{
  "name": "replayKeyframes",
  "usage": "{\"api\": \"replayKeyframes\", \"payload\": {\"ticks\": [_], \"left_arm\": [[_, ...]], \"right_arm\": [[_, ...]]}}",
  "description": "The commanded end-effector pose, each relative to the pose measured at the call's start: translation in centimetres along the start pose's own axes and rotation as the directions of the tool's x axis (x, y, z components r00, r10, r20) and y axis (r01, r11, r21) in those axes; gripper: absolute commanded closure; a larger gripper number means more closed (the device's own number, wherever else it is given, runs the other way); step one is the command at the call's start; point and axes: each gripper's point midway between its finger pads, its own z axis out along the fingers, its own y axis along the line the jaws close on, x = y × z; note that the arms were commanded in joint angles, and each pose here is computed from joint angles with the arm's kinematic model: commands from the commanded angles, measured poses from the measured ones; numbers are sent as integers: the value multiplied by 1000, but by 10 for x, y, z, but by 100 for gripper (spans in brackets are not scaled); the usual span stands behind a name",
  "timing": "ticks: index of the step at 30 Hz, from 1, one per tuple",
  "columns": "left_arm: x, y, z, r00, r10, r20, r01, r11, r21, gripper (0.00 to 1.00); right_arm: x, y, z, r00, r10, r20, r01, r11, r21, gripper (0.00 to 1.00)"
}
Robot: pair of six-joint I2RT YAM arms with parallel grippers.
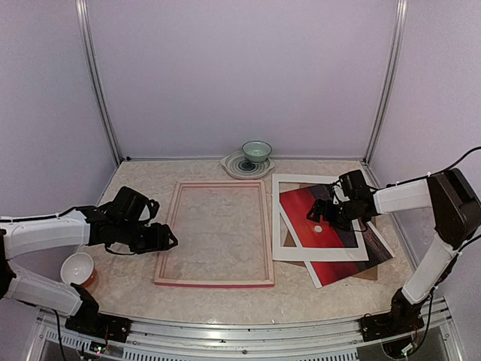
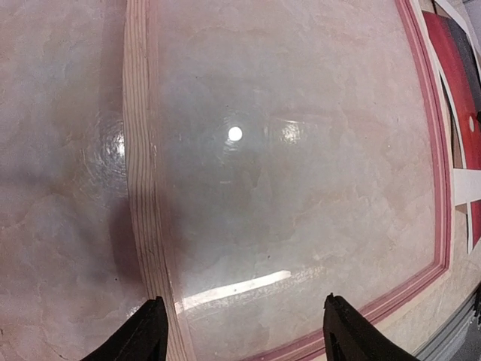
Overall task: Put the photo into the frame
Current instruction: Place the glass panel in the frame body, then press the glass panel onto the frame body.
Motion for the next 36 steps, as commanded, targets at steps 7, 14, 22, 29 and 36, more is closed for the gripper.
{"api": "replayKeyframes", "payload": {"ticks": [7, 14, 22, 29, 36], "left_arm": [[-62, 2, -6, 985, 53, 162, -27, 987, -156, 19], [-85, -6, 30, 987, 74, 139, -47, 981, -188, 22], [-93, -5, 56, 989, 87, 119, -61, 976, -209, 26], [-92, -2, 68, 991, 90, 101, -65, 972, -228, 28], [-99, 6, 64, 987, 96, 130, -57, 959, -278, 28]], "right_arm": [[37, -9, 13, 992, 24, -120, -22, 1000, 18, 1], [34, -6, 7, 994, 7, -109, -5, 1000, 21, 1], [36, -5, 3, 995, 3, -105, -2, 1000, 12, 1], [34, -1, 2, 995, 1, -103, 0, 1000, 5, 1], [33, -1, 4, 994, -1, -107, 2, 1000, 6, 1]]}}
